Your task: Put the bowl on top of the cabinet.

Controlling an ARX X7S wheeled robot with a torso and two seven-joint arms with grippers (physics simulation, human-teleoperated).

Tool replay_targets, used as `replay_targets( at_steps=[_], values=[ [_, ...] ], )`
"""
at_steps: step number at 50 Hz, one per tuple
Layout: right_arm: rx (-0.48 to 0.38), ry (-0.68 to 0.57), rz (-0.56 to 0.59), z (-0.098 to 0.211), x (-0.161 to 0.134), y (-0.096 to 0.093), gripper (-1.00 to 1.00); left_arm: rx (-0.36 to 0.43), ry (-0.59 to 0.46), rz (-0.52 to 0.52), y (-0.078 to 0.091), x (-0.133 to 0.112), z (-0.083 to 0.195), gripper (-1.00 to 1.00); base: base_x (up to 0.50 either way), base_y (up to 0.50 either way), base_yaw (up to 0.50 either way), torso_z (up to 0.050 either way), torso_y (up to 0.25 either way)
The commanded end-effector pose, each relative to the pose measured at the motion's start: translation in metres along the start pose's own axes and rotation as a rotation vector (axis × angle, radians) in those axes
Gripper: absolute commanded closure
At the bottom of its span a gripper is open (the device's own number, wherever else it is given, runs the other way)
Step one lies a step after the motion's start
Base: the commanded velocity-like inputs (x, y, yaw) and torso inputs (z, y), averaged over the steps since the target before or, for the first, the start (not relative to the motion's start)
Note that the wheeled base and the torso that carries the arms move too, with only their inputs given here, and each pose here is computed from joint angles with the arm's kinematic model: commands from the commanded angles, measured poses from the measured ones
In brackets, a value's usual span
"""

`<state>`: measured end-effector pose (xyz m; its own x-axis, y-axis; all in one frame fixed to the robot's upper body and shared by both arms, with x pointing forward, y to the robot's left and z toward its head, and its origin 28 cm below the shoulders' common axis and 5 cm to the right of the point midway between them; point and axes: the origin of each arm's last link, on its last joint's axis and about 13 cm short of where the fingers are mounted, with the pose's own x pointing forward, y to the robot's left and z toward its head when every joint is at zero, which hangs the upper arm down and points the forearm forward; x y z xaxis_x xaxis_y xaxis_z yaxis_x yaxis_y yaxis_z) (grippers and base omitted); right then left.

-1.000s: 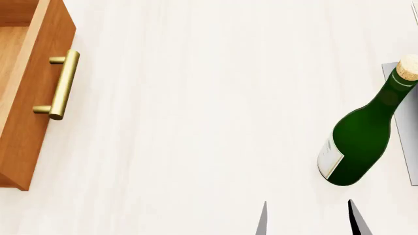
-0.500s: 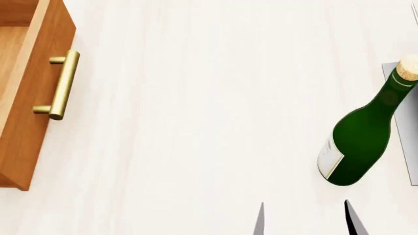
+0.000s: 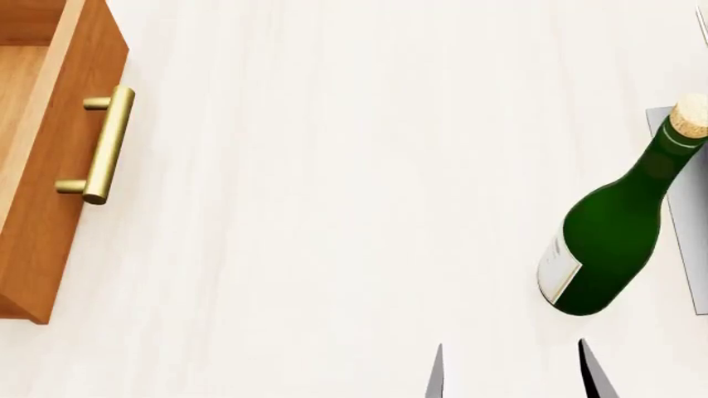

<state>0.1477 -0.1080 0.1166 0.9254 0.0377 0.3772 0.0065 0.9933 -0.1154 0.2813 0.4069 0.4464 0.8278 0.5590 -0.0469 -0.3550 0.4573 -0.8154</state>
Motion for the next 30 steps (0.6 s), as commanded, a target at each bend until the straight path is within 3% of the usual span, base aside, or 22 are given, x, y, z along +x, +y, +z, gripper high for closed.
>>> replay_targets(
  at_steps=[1, 11, 12, 30],
  values=[
    [0.001, -0.014, -0.004, 0.002, 0.001, -0.003, -1.0, 0.058, -0.004, 0.214, 0.03, 0.01, -0.003, 1.0, 0.0, 0.0, 0.0, 0.0, 0.0],
    [0.002, -0.014, -0.003, 0.002, 0.001, -0.003, -1.0, 0.071, -0.002, 0.227, 0.03, 0.012, -0.007, 1.0, 0.0, 0.0, 0.0, 0.0, -0.002],
    [0.002, -0.013, -0.004, 0.002, 0.001, -0.003, -1.0, 0.093, 0.014, 0.221, 0.027, 0.013, -0.009, -1.0, 0.0, 0.0, 0.0, 0.0, 0.0],
    [0.004, -0.012, 0.0, 0.001, 0.001, -0.003, -1.0, 0.153, 0.015, 0.198, 0.014, 0.01, -0.013, -1.0, 0.0, 0.0, 0.0, 0.0, -0.003]
  ],
)
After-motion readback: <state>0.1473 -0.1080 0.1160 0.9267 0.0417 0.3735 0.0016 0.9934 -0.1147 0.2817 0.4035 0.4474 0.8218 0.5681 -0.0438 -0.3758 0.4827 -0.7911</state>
